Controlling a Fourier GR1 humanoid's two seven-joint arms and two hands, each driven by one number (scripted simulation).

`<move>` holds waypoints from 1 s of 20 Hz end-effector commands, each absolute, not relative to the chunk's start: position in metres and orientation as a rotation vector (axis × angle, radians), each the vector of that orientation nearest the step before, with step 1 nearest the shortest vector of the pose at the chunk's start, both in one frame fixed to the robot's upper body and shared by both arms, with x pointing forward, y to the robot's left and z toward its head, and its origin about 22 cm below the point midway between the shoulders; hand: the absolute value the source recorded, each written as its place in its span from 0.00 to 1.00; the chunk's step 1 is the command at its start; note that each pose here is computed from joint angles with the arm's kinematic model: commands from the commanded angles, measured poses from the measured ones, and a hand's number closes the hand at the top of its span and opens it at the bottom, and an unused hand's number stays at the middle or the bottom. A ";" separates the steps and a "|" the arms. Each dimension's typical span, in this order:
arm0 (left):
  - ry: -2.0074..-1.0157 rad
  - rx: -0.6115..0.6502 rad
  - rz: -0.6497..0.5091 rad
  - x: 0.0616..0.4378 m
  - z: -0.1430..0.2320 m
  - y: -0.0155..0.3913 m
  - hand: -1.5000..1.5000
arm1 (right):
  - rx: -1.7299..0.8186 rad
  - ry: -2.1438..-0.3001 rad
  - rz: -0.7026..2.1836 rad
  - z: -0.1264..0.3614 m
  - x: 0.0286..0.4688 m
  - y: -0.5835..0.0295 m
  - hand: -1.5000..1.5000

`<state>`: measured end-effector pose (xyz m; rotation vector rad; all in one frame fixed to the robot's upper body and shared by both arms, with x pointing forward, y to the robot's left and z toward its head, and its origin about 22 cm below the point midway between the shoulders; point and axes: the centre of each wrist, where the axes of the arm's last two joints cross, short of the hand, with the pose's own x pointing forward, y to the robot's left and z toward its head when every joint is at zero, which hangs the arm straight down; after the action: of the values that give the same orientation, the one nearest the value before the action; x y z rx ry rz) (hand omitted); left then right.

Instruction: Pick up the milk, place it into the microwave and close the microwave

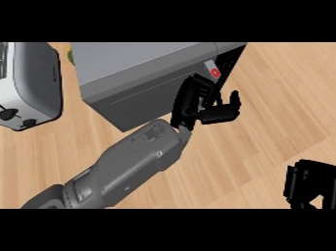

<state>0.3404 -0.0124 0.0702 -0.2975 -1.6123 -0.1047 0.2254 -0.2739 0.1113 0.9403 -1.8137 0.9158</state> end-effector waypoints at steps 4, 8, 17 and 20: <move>-1.419 -0.395 0.124 0.358 0.058 0.012 1.00 | 1.016 -1.765 0.852 0.095 0.203 -0.259 1.00; -1.385 -0.441 0.147 0.357 0.038 0.023 1.00 | 1.026 -1.781 0.815 0.092 0.191 -0.247 1.00; -1.369 -0.524 0.112 0.361 0.018 0.041 1.00 | 1.009 -1.801 0.759 0.092 0.165 -0.227 1.00; -1.359 -0.523 0.099 0.361 0.008 0.049 1.00 | 1.008 -1.811 0.758 0.096 0.155 -0.222 1.00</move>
<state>0.3441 -0.0004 0.0477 -0.6890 -1.4290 -0.1040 0.1659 -0.2291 0.0939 1.0119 -1.8004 0.7737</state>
